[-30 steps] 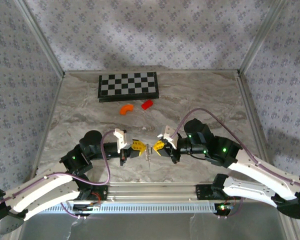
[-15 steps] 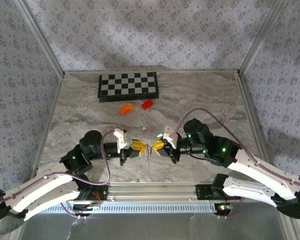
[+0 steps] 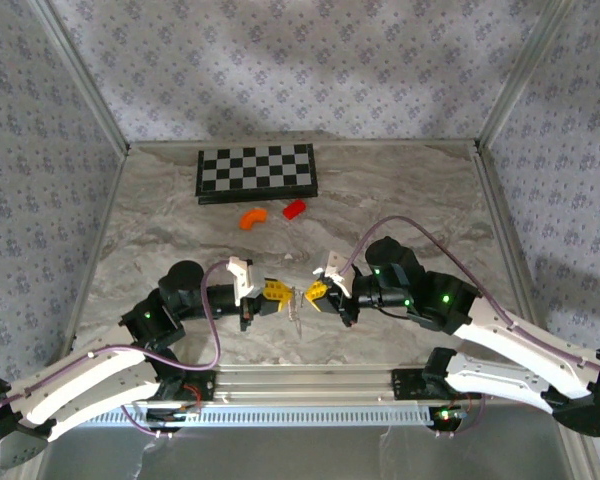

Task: Put the keys on the keyring

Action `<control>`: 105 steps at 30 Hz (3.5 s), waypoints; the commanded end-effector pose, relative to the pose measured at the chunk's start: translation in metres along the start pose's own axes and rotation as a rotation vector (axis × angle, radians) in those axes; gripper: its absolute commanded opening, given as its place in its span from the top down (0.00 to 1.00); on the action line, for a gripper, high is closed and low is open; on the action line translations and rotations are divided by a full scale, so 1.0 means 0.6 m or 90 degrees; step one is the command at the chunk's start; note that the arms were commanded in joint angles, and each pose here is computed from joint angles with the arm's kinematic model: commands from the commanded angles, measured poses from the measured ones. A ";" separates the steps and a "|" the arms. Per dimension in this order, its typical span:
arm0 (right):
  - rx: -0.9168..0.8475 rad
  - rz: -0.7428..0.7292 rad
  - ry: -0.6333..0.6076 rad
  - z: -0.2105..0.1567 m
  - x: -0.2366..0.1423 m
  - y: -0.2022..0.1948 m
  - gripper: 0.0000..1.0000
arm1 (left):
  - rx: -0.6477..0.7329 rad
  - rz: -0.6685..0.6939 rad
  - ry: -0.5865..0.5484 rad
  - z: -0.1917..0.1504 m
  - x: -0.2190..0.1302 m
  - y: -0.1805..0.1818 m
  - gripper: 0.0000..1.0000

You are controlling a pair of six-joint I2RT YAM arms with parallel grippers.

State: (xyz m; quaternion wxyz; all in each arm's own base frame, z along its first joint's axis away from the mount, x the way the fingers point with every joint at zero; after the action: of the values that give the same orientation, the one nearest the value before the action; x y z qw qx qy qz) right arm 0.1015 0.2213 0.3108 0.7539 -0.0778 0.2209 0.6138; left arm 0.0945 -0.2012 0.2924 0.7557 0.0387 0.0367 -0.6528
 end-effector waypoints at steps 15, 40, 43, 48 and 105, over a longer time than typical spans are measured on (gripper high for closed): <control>-0.009 -0.011 -0.036 0.024 -0.020 0.006 1.00 | 0.017 -0.002 -0.035 0.023 -0.003 -0.003 1.00; -0.008 0.006 -0.046 0.027 -0.014 0.008 1.00 | 0.014 -0.006 -0.034 0.020 0.000 -0.003 1.00; -0.008 0.006 -0.049 0.027 -0.013 0.008 1.00 | 0.012 -0.006 -0.033 0.019 0.000 -0.003 1.00; -0.007 0.010 -0.054 0.028 -0.009 0.008 1.00 | 0.013 -0.007 -0.035 0.019 -0.001 -0.004 1.00; -0.004 -0.043 -0.015 0.012 -0.032 0.009 1.00 | 0.015 0.020 -0.028 0.019 -0.002 0.002 1.00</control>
State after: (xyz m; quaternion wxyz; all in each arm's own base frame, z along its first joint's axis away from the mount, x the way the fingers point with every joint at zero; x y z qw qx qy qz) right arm 0.0967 0.2135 0.3157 0.7687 -0.0765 0.2165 0.5970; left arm 0.0969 -0.2015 0.2925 0.7653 0.0402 0.0356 -0.6415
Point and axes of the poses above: each hand's point on the last joint's axis, 136 mm out from that joint toward the fingers, its own x axis out along the fingers, its own y axis along the line the jaws close on, z = x × y, the point moved 8 cm from there along -x, back along the fingers, and after that the axes turned 5 degrees about x, right-handed, at the moved point
